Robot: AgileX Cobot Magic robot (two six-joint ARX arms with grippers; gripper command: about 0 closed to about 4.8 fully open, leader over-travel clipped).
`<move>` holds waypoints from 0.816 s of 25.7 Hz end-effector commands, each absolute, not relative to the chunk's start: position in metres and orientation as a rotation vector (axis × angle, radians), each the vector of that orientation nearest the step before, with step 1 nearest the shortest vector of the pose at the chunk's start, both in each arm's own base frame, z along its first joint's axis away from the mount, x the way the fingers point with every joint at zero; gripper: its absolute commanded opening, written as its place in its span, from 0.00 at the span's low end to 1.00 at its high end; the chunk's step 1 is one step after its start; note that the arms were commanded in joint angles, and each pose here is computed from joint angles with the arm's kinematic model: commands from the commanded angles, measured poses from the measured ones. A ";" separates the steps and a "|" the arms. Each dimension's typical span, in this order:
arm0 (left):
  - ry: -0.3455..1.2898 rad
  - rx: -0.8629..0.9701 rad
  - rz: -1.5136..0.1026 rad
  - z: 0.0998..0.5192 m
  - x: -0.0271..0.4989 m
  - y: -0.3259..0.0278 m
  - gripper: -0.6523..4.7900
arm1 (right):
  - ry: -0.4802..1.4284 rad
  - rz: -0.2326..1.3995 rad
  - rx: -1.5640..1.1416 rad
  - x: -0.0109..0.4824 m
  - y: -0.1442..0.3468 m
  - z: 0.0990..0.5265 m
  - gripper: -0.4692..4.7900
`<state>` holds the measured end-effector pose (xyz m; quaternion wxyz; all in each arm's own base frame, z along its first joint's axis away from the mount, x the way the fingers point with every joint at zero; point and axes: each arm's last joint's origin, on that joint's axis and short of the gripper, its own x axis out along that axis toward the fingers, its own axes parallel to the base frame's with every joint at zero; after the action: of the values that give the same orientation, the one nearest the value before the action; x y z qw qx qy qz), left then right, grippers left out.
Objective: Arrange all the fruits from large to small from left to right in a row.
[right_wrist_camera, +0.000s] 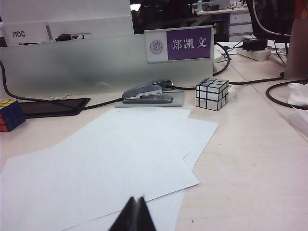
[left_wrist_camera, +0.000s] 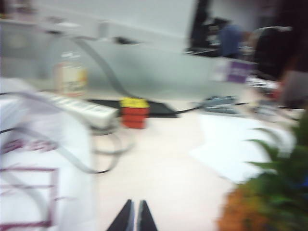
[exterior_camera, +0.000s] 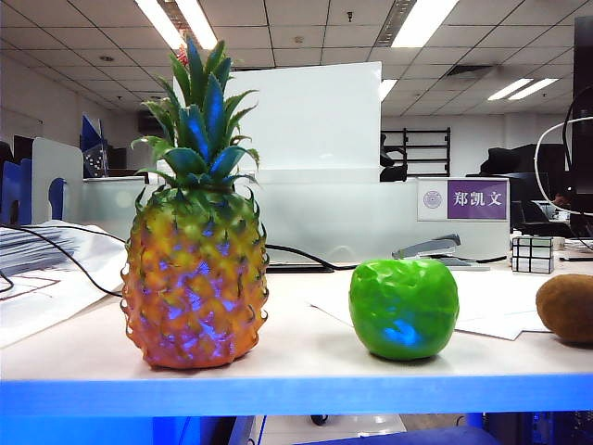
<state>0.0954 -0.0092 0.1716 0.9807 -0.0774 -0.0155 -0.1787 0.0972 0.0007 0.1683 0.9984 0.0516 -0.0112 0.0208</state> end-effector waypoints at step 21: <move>-0.046 -0.056 0.013 0.170 0.097 0.001 0.17 | -0.033 0.039 0.100 0.097 0.001 0.168 0.09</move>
<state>0.0973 0.0011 0.1692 0.9994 -0.0299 -0.0181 0.0037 0.0972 0.0007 0.1683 0.9984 0.0516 -0.0112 0.0208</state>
